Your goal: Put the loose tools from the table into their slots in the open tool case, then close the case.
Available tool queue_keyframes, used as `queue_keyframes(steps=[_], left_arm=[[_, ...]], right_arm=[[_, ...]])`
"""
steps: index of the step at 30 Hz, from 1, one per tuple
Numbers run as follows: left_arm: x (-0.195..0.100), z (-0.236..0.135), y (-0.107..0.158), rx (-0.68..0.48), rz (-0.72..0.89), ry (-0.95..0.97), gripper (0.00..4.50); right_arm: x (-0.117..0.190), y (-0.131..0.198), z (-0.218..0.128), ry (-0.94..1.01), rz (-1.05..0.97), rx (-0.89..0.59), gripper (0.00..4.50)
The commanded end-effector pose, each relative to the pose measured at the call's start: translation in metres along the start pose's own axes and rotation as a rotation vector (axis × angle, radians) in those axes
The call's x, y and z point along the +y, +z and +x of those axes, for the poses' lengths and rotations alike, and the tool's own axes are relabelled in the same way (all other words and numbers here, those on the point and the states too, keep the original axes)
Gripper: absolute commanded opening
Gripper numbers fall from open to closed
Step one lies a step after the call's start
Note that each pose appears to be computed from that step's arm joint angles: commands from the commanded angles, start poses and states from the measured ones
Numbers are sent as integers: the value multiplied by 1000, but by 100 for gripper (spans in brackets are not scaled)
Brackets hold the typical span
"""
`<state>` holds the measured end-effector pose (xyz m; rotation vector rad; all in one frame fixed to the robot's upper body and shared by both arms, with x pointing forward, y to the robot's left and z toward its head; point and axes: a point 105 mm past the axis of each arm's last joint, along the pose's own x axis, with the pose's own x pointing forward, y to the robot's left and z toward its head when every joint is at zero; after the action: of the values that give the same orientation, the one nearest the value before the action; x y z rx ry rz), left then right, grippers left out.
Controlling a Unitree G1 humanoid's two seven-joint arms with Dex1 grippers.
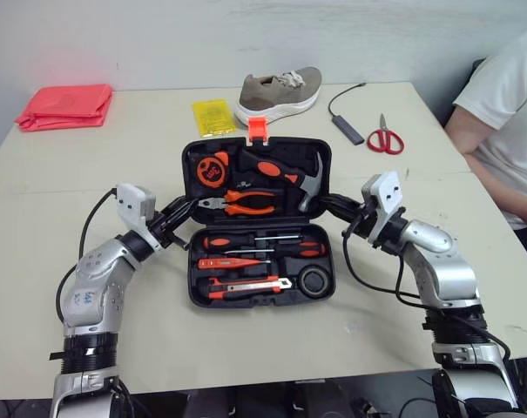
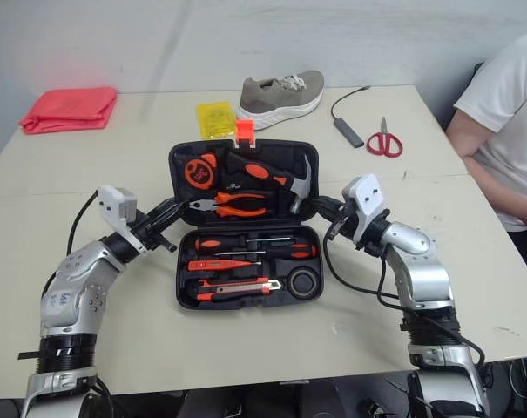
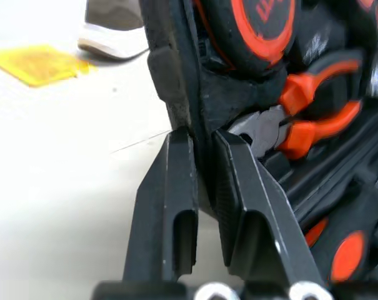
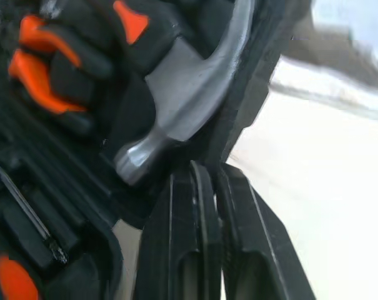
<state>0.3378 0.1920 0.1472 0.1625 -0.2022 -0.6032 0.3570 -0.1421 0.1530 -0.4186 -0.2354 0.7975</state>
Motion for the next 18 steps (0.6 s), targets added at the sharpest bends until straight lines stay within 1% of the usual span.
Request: queue_keyframes(steps=[1, 2, 4, 6, 8, 9, 11, 12, 14, 15, 16, 17, 18], left_arm=[[8, -7, 16, -80, 243, 40, 0], [8, -9, 14, -80, 257, 42, 0], [3, -19, 1, -27, 355, 12, 0], [-3, -27, -5, -9, 417, -16, 0], [-12, -34, -7, -4, 472, -65, 92], [-13, -38, -8, 3, 481, -72, 128], [-10, -49, -11, 27, 491, -60, 215], [-7, -57, -12, 50, 486, -47, 263], [7, -84, -16, 131, 434, -1, 355], [13, -98, -17, 171, 398, 10, 391], [19, -110, -17, 204, 326, 23, 393], [21, -118, -17, 221, 274, 27, 393], [23, -126, -16, 236, 223, 28, 393]], right_arm=[[12, 0, -8, 73, -305, -38, 0], [15, -2, -10, 88, -353, -50, 0], [19, -14, -21, 75, -460, -34, 0], [21, -20, -27, 54, -524, -33, 0], [25, -25, -32, 63, -582, -29, 0], [26, -28, -34, 64, -595, -25, 0], [26, -31, -39, 61, -588, -14, 0], [28, -34, -42, 88, -560, -3, 39], [23, -33, -52, 74, -580, 11, 124], [20, -33, -59, 79, -587, 28, 170], [17, -36, -67, 88, -589, 58, 227], [17, -38, -72, 101, -584, 79, 269], [15, -39, -78, 107, -577, 98, 324]])
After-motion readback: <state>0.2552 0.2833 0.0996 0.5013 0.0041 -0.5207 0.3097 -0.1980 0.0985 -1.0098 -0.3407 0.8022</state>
